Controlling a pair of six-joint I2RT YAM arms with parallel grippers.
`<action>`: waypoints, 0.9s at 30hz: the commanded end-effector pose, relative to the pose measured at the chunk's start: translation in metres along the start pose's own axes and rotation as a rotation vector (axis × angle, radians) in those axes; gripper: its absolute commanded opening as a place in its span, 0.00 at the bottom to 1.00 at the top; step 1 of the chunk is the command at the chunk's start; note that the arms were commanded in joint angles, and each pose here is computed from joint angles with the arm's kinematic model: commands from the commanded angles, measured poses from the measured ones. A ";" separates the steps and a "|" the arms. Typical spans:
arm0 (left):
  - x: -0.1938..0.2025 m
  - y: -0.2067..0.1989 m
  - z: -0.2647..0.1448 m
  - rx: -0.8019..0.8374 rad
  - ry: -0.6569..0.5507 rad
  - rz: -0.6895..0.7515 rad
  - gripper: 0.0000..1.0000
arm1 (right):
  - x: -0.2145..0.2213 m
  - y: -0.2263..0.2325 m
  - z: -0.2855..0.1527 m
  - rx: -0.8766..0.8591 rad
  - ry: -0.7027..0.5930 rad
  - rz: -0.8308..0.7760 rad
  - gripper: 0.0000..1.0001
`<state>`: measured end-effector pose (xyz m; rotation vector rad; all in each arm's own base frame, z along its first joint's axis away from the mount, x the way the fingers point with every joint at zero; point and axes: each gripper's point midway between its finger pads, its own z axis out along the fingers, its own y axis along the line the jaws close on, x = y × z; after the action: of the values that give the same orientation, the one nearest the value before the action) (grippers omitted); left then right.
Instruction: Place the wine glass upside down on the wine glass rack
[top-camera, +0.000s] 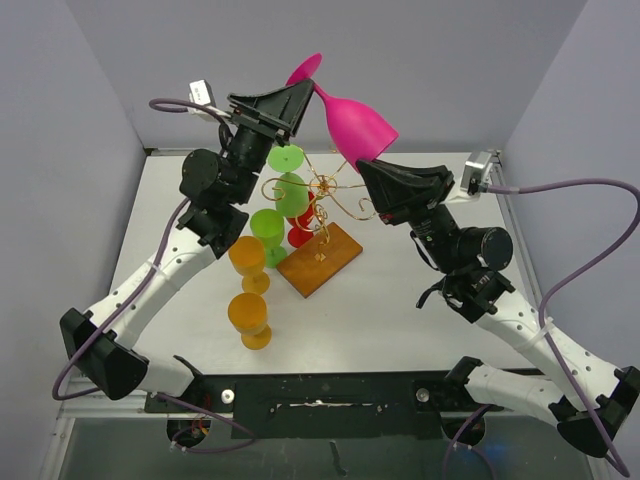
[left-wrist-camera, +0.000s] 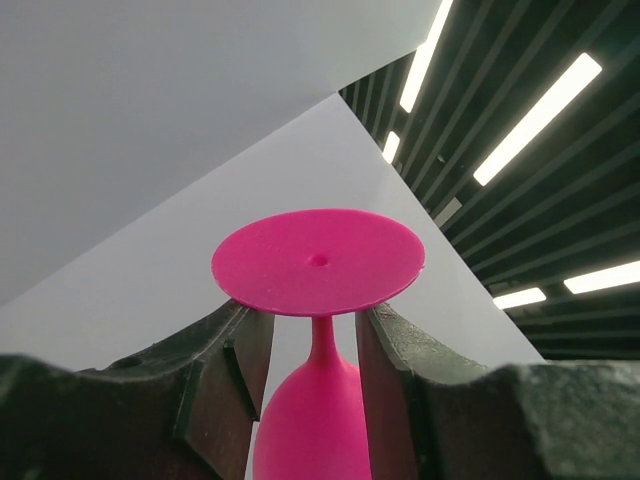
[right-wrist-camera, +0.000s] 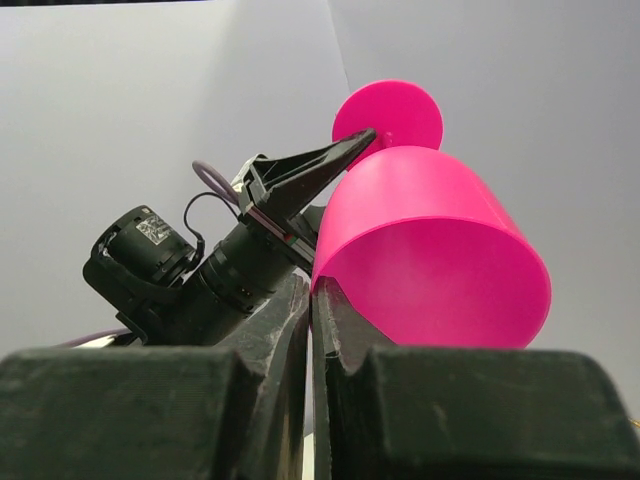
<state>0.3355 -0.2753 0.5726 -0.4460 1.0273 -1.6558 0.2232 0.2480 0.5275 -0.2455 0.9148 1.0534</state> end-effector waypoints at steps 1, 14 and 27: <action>-0.016 -0.041 0.008 0.130 -0.061 0.014 0.36 | -0.002 0.015 0.001 -0.066 -0.008 0.052 0.00; -0.012 -0.037 0.012 0.156 -0.053 0.033 0.28 | 0.001 0.016 0.001 -0.061 0.007 0.105 0.00; -0.015 -0.051 0.003 0.219 -0.063 0.110 0.00 | 0.005 0.009 -0.009 0.003 0.054 0.137 0.16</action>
<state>0.3359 -0.2808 0.5825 -0.3563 0.9434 -1.6388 0.2276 0.2583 0.5112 -0.2085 1.0050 1.1427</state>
